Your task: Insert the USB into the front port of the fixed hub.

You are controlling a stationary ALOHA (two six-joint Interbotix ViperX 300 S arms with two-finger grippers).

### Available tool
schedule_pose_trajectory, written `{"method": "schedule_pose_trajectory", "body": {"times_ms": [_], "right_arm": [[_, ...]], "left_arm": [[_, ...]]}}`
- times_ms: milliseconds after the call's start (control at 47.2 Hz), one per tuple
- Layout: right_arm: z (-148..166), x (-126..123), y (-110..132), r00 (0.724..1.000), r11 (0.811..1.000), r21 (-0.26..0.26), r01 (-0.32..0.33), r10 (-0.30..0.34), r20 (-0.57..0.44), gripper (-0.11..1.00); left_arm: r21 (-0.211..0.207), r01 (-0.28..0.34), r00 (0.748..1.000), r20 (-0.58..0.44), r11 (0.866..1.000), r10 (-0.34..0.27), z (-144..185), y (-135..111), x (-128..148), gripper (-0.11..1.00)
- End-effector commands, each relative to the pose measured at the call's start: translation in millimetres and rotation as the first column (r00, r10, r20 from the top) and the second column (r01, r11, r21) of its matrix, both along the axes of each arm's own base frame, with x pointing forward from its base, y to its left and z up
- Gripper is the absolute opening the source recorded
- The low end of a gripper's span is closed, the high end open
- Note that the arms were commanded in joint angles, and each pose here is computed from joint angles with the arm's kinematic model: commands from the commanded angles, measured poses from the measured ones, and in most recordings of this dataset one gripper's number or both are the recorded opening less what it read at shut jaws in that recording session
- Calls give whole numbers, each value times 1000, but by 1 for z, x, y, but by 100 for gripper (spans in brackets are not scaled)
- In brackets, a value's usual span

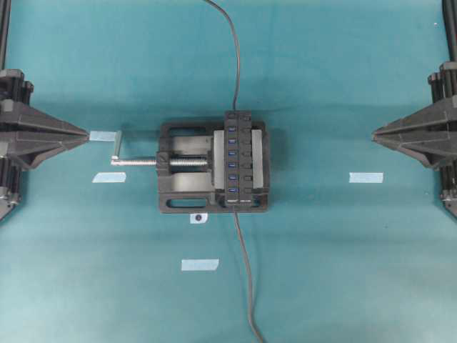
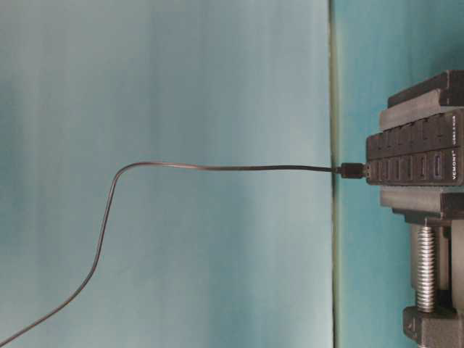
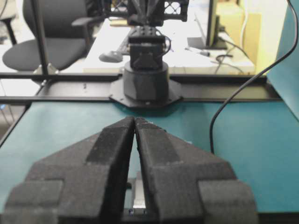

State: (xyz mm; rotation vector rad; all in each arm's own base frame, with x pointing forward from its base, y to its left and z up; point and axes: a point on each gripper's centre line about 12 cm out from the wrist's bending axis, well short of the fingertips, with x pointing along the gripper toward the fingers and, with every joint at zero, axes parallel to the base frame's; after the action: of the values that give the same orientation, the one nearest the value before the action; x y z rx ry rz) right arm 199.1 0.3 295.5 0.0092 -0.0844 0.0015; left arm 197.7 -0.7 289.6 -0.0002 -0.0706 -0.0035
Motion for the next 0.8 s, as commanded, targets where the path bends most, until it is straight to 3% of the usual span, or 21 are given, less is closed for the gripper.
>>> {"method": "schedule_pose_trajectory", "body": {"times_ms": [0,64,191,381,614,784], "right_arm": [[-7,0,-3,1000,1000,4,15,-15,-18,16],[-14,-1,-4,999,998,60,24,-22,-34,17],[-20,-2,-5,998,992,121,30,-22,-66,0],[-33,2,-10,978,990,126,69,-42,-205,-3],[-29,2,-14,976,988,128,86,-58,-208,-3],[-27,0,-18,975,986,128,108,-80,-205,-3]], "left_arm": [[12,2,1000,-17,1000,-1,0,0,2,13],[14,3,999,-43,1000,-2,-3,0,2,10],[18,3,996,-89,1000,-1,-4,0,3,0],[17,2,990,-142,1000,0,-4,0,1,0],[12,0,960,-278,1000,3,-20,0,2,0],[12,2,952,-306,1000,2,-24,0,6,0]]}}
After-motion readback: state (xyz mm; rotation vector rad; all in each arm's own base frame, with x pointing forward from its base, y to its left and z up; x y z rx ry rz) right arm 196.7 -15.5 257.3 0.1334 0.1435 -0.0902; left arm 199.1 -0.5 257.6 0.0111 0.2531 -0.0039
